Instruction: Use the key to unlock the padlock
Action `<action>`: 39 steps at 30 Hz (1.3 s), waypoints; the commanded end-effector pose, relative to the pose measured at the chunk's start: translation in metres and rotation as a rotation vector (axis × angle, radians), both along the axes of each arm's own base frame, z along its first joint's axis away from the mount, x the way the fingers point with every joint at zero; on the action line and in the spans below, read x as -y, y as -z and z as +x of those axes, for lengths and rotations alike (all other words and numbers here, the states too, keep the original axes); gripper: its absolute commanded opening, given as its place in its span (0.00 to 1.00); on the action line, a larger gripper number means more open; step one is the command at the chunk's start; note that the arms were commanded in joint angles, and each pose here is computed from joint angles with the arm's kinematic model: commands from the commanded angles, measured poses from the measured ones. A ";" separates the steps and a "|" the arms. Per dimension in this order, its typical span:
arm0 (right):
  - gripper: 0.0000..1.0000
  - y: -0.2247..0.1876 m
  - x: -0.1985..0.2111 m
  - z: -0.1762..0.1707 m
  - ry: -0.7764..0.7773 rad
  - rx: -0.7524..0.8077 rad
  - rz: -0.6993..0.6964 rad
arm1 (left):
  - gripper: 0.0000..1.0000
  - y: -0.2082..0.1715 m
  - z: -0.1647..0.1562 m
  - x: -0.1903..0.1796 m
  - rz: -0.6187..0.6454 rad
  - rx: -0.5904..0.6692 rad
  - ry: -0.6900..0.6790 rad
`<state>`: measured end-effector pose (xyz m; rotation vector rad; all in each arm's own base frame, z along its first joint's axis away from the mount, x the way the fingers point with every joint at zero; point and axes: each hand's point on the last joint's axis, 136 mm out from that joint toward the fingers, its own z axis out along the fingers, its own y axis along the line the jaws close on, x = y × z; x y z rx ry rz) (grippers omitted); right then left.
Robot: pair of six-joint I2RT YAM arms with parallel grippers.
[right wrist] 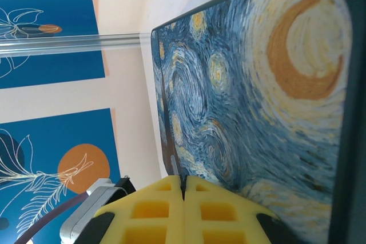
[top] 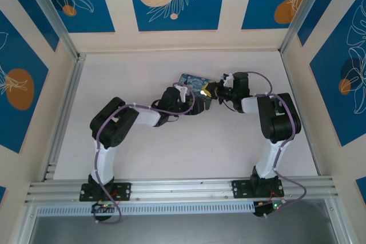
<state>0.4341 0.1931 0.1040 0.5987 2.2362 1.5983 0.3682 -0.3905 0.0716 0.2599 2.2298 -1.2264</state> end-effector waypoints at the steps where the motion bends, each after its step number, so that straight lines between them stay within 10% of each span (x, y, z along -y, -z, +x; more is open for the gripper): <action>1: 0.00 0.011 0.002 -0.001 0.007 -0.044 -0.001 | 0.84 -0.038 -0.002 0.009 -0.135 0.035 0.019; 20: 0.00 0.012 0.003 -0.002 0.005 -0.048 -0.001 | 0.79 -0.026 0.002 -0.006 -0.281 -0.057 -0.116; 39: 0.00 0.012 0.002 -0.001 0.010 -0.050 0.012 | 0.66 0.038 -0.003 -0.024 0.077 -0.083 -0.239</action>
